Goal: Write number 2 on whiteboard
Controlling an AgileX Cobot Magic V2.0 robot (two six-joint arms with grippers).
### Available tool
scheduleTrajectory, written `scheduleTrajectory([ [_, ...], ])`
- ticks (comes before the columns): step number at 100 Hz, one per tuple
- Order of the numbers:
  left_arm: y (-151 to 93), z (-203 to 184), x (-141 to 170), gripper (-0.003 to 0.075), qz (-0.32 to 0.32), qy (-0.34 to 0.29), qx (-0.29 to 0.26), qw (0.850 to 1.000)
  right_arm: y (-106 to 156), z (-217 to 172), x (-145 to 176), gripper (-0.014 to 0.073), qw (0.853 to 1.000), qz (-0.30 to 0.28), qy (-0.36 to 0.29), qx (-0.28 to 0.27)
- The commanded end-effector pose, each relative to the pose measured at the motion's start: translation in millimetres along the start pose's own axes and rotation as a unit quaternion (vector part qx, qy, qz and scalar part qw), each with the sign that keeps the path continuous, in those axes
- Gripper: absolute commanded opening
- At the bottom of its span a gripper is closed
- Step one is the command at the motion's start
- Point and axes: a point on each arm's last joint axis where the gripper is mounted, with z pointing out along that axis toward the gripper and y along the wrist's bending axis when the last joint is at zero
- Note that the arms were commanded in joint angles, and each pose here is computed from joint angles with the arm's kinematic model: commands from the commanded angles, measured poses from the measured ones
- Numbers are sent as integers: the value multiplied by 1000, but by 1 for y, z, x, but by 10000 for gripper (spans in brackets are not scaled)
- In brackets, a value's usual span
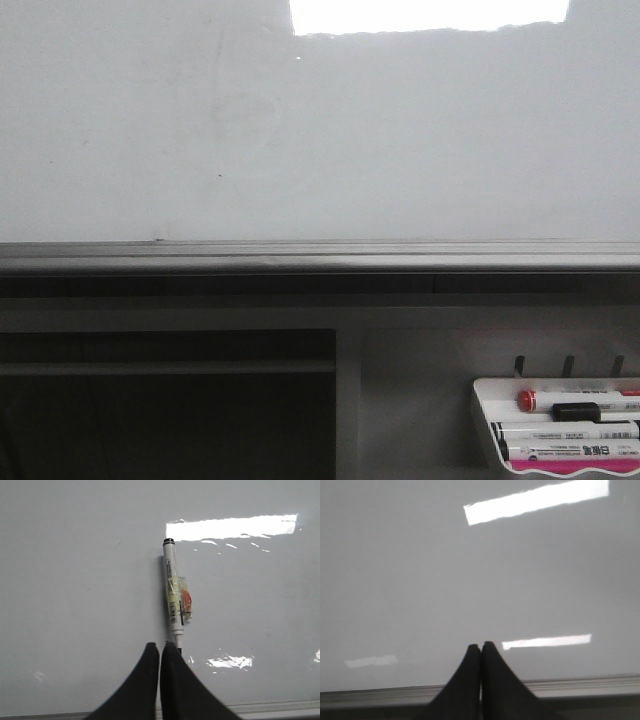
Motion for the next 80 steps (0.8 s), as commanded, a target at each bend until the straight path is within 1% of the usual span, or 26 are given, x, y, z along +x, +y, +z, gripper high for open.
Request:
scheduleTrajectory([
  [1, 1, -2, -4, -20, -8, -43, -6, 999, -1, -1, 1, -67, 999, -6, -33, 2],
  [27, 1, -2, -4, -20, -9, -43, -6, 999, -1, -1, 1, -67, 999, -6, -33, 2],
  [38, 1, -3, -6, -20, -12, -53, -7, 998, 0, -2, -3, -67, 999, -6, -53, 0],
  [49, 2, -3, -10, -20, -17, -58, -8, 998, 0, -2, -8, -67, 998, -6, -55, 0],
  [62, 1, -5, -28, -20, -46, -67, -4, 997, 2, -4, -24, -67, 999, -6, -32, 0],
  [72, 0, -9, -53, -20, -49, -69, 6, 996, 4, -7, -43, -67, 1000, -15, -10, 2],
  [80, -2, -11, -73, -20, -48, -57, 16, 997, 6, -7, -60, -67, 1000, -29, 10, 6],
])
